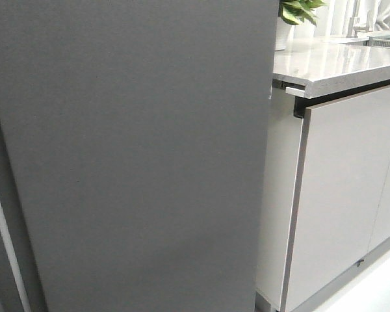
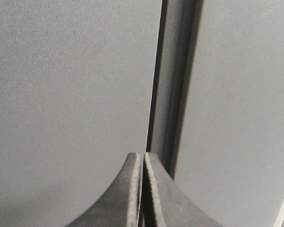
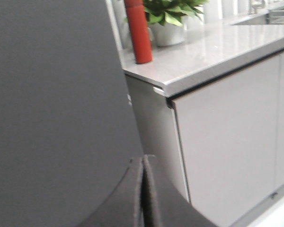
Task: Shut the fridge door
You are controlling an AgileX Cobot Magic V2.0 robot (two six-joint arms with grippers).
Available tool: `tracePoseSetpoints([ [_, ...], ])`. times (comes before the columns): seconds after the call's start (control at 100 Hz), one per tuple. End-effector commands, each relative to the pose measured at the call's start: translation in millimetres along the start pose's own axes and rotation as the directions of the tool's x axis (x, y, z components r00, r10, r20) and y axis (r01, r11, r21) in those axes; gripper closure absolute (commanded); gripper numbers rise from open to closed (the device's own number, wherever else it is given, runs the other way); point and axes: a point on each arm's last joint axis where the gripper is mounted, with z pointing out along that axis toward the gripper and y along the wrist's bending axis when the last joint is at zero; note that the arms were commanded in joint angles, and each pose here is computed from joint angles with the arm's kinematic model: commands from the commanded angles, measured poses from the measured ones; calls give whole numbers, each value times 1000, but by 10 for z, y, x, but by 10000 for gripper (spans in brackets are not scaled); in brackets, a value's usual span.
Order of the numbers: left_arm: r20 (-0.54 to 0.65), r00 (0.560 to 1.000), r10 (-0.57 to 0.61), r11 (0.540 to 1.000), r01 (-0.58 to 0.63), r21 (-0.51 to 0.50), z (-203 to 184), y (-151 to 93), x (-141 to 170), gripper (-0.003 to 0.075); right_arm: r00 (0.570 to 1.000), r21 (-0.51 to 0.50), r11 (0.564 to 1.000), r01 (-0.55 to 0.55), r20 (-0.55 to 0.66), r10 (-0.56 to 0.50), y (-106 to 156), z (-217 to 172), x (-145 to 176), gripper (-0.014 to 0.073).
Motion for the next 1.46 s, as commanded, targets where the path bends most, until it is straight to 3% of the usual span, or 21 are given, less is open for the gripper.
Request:
tracePoseSetpoints([
  [0.0, 62, 998, -9, 1000, 8, 13, -3, 1, 50, 740, 992, -3, 1000, 21, 121, -21, -12, -9, 2, 666],
  [0.19, 62, 998, -9, 1000, 8, 13, -3, 1, 50, 740, 993, 3, 999, 49, 108, -49, -62, -7, 275, 666],
  [0.73, 62, 998, -9, 1000, 8, 13, -3, 1, 50, 740, 973, 3, 990, 140, 182, -138, -45, -39, 219, 666],
  [1.45, 62, 998, -9, 1000, 8, 13, -3, 1, 50, 740, 972, 2, 990, 140, 189, -138, -44, -40, 213, 666],
])
